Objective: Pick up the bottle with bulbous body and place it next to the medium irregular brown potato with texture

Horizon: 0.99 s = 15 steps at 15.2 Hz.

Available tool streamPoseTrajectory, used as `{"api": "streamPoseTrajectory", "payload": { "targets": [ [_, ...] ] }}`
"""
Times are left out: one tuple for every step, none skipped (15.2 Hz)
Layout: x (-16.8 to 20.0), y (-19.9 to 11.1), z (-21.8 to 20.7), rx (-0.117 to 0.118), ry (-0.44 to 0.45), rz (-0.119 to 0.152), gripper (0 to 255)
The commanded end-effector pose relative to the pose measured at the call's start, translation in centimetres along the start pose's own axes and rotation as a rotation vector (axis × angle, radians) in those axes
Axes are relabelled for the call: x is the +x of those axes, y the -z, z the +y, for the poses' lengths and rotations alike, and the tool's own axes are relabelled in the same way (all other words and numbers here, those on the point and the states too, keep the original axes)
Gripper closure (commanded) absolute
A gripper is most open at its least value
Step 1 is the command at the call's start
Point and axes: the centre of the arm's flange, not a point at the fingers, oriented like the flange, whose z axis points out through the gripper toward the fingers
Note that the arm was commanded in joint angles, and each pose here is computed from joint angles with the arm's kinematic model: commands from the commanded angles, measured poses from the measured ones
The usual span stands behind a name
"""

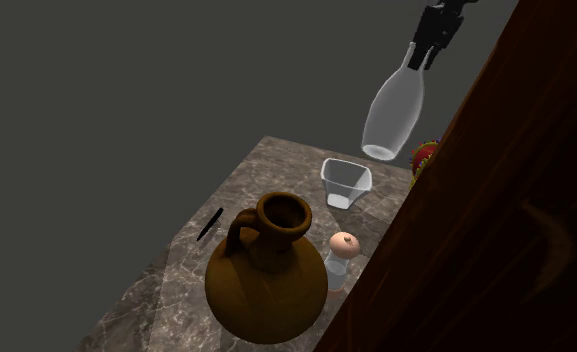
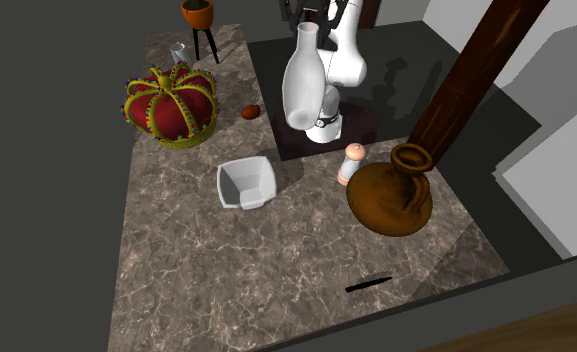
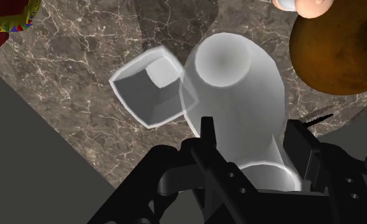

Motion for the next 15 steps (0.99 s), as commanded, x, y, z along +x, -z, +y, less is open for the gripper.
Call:
{"api": "streamPoseTrajectory", "payload": {
  "targets": [
    [-1.8, 0.2, 2.4, 0.001, 0.001, -0.001, 255],
    [-2.6, 0.3, 3.4, 0.001, 0.001, -0.001, 255],
    [-3.5, 0.4, 4.4, 0.001, 0.001, -0.001, 255],
    [-4.3, 0.5, 5.4, 0.001, 0.001, -0.001, 255],
    [-5.2, 0.6, 6.4, 0.001, 0.001, -0.001, 255],
    [-6.0, 0.7, 7.4, 0.001, 0.001, -0.001, 255],
    [-6.9, 0.8, 8.4, 0.001, 0.001, -0.001, 255],
    [-7.7, 1.0, 9.4, 0.001, 0.001, -0.001, 255],
    [-8.6, 1.1, 10.4, 0.001, 0.001, -0.001, 255],
    [-9.4, 1.2, 11.4, 0.001, 0.001, -0.001, 255],
    [-10.3, 1.3, 12.4, 0.001, 0.001, -0.001, 255],
    [-11.1, 1.4, 13.4, 0.001, 0.001, -0.001, 255],
    [-12.0, 1.5, 14.4, 0.001, 0.001, -0.001, 255],
    [-12.8, 1.6, 15.4, 0.001, 0.001, -0.001, 255],
    [-13.7, 1.7, 16.4, 0.001, 0.001, -0.001, 255]
  ]
}}
